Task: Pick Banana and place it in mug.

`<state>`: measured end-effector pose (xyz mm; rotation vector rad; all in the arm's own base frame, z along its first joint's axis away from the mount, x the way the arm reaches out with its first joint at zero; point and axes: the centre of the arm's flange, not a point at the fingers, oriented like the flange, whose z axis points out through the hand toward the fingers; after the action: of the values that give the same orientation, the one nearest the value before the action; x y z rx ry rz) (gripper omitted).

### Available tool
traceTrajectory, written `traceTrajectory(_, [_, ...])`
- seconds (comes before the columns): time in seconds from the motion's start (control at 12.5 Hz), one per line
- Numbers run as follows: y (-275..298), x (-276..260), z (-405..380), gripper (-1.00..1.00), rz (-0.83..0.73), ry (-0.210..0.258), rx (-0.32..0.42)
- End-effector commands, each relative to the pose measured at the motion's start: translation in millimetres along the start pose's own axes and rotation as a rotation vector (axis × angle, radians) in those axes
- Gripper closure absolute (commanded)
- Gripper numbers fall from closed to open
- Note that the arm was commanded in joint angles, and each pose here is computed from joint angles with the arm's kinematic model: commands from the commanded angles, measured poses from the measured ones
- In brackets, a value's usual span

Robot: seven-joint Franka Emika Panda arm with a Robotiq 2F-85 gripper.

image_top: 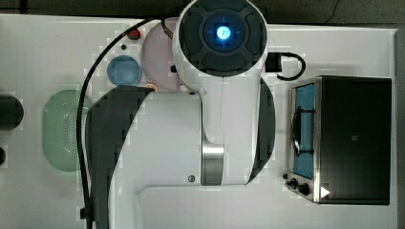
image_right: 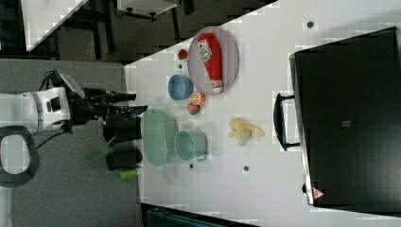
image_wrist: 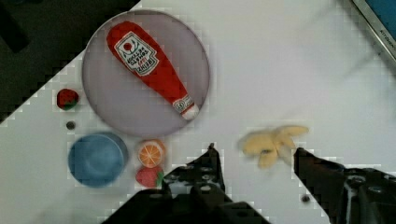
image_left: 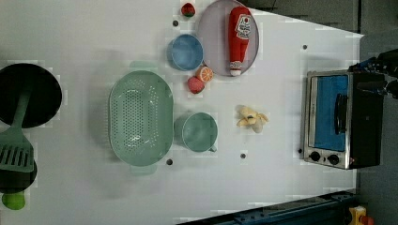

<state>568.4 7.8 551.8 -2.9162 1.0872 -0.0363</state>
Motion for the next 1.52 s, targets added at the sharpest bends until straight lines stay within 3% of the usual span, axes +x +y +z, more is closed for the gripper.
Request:
traceTrajectory(0.08, [98,-46,-71,-0.60,0.137,-0.021,-0.024])
traceTrajectory(0.24, [98,-46,-49,-1.00,0.135,-0.056,-0.055])
traceTrajectory(0.48, [93,-43,20,-1.00,0.100,-0.129,-0.118])
traceTrajectory(0.64, [89,-38,77,-1.00,0.081,-0.149,-0.136])
traceTrajectory(0.96, [82,-38,188,-1.00,-0.098,-0.122,-0.106])
traceTrajectory(1.52, [85,-37,334,-1.00,-0.622,-0.112,-0.077])
